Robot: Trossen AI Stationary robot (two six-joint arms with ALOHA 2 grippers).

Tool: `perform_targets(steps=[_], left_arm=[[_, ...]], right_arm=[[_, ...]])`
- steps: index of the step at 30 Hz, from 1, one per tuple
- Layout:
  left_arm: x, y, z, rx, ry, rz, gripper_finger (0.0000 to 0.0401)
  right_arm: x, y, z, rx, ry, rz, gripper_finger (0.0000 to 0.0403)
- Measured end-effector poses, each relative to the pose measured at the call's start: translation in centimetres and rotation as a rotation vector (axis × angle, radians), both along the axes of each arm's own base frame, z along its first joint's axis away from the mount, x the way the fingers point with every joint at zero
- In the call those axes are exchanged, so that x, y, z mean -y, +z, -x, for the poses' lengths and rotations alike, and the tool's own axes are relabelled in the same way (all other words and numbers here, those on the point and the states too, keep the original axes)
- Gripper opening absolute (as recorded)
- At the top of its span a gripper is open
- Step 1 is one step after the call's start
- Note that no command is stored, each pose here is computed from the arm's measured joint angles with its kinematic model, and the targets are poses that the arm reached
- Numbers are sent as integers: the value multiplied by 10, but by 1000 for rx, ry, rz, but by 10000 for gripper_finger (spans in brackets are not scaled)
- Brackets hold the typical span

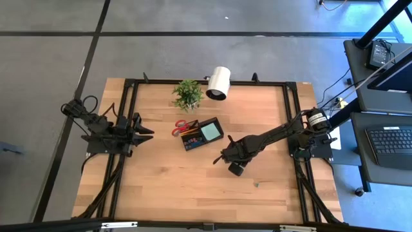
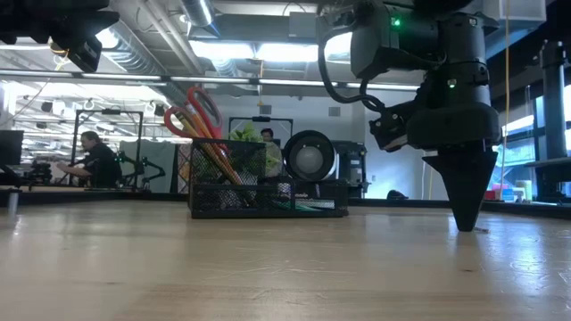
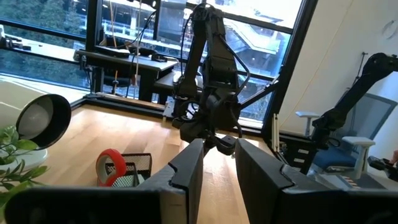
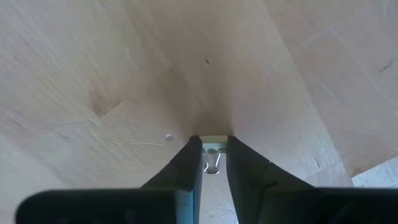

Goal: Pick and place office supplies into organizer
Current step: Put the yellow binder clip into the black desk organizer

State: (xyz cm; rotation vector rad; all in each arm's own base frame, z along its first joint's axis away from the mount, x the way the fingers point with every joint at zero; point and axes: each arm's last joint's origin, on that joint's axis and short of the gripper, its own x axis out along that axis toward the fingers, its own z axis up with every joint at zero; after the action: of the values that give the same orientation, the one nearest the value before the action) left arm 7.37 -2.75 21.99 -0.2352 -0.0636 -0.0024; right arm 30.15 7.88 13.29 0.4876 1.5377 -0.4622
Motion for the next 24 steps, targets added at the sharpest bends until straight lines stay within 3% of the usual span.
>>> perform_targets(steps=[10,16,19,24], left_arm=[[0,0,0,0,0,0,89],[0,0,0,0,0,0,89],[0,-1,0,-9,0,-5,88],[0,-2,0,-21,0,-13,88]], right_arm=[[-2,8,-7,1,13,2,62],[-9,44,-35,149,56,-30,65],[-13,65,-54,301,78,-38,65],[-16,96,-89,688,121,79,67]])
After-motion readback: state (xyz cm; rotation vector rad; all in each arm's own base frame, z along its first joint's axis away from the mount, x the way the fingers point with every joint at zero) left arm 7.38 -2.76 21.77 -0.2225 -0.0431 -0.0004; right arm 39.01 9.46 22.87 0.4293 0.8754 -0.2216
